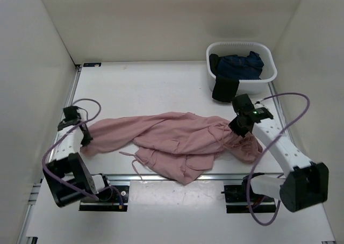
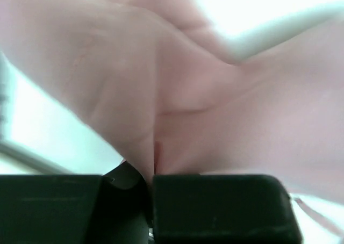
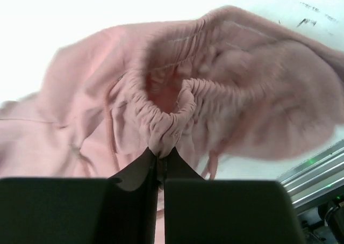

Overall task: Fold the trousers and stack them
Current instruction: Flatten the trousers out

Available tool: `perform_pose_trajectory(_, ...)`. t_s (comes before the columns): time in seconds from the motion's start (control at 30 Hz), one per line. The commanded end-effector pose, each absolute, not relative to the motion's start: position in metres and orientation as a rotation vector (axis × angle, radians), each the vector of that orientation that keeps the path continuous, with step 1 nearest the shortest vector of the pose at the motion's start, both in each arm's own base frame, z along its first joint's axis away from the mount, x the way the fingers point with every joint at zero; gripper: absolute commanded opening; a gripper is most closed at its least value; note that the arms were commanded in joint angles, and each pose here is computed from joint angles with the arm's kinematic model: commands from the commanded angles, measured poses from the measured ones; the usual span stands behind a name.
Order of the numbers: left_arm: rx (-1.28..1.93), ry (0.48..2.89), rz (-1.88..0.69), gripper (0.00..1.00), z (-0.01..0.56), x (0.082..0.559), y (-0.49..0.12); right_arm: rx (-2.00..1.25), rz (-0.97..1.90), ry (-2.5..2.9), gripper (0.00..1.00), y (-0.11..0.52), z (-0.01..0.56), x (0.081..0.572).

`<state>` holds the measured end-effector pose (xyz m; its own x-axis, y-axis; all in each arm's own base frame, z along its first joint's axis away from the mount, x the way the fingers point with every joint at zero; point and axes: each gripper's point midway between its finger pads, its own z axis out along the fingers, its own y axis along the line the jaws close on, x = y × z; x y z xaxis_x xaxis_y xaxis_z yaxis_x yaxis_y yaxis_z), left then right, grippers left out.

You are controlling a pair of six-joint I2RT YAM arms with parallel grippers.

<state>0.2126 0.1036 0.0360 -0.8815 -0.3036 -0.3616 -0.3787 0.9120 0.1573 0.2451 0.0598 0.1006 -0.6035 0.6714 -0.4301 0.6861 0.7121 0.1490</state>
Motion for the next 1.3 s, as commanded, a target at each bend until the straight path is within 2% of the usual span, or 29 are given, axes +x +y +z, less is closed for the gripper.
perform_pose_trajectory(0.0,-0.651,2.393,0.503,0.14,0.125,0.237,0.160,1.004,0.072,2.285,0.00,0.052,0.166,0.248)
perform_pose_trajectory(0.1,-0.703,2.288,0.536,0.14,0.169,0.240,0.179,0.999,0.159,2.112,0.00,0.041,0.231,0.244)
perform_pose_trajectory(0.13,-0.690,2.222,0.532,0.14,0.199,0.250,0.182,1.003,0.144,2.090,0.00,0.034,0.244,0.236)
perform_pose_trajectory(0.27,-0.712,2.191,0.547,0.14,0.236,0.262,0.197,0.999,0.132,1.887,0.00,0.005,0.324,0.220)
perform_pose_trajectory(0.47,-0.732,2.214,0.561,0.14,0.257,0.276,0.211,0.973,0.033,1.778,0.00,-0.025,0.373,0.199)
perform_pose_trajectory(0.63,-0.730,2.228,0.549,0.14,0.266,0.266,0.203,0.968,0.063,1.742,0.00,-0.028,0.390,0.190)
perform_pose_trajectory(0.77,-0.698,2.303,0.440,0.14,0.249,0.272,0.190,0.899,0.048,1.755,0.00,-0.017,0.386,0.222)
perform_pose_trajectory(0.87,-0.686,2.466,0.282,0.14,0.211,0.294,0.182,0.796,-0.018,1.841,0.00,0.007,0.370,0.286)
perform_pose_trajectory(0.9,-0.659,2.563,0.184,0.14,0.185,0.314,0.174,0.749,-0.037,1.841,0.00,0.011,0.380,0.302)
perform_pose_trajectory(1.0,-0.605,2.594,0.125,0.14,0.192,0.362,0.177,0.780,-0.154,1.873,0.00,0.011,0.376,0.359)
perform_pose_trajectory(1.03,-0.565,2.592,0.101,0.18,0.191,0.400,0.181,0.818,-0.220,1.944,0.15,0.004,0.349,0.381)
perform_pose_trajectory(1.07,-0.547,2.605,0.093,0.29,0.190,0.415,0.180,0.837,-0.213,1.956,0.32,0.003,0.346,0.391)
perform_pose_trajectory(1.1,-0.535,2.666,0.072,0.48,0.186,0.417,0.172,0.849,-0.186,1.949,0.57,0.002,0.353,0.400)
perform_pose_trajectory(1.13,-0.487,2.639,0.128,0.61,0.188,0.445,0.171,0.850,-0.145,2.011,0.75,0.006,0.336,0.414)
perform_pose_trajectory(1.17,-0.464,2.645,0.159,0.70,0.186,0.448,0.165,0.837,-0.111,2.043,0.85,0.009,0.331,0.420)
perform_pose_trajectory(1.2,-0.406,2.643,0.165,1.00,0.189,0.453,0.146,0.823,-0.072,2.057,0.87,0.012,0.332,0.423)
perform_pose_trajectory(1.27,-0.359,2.611,0.208,1.00,0.198,0.445,0.130,0.795,-0.071,2.120,0.89,0.013,0.325,0.416)
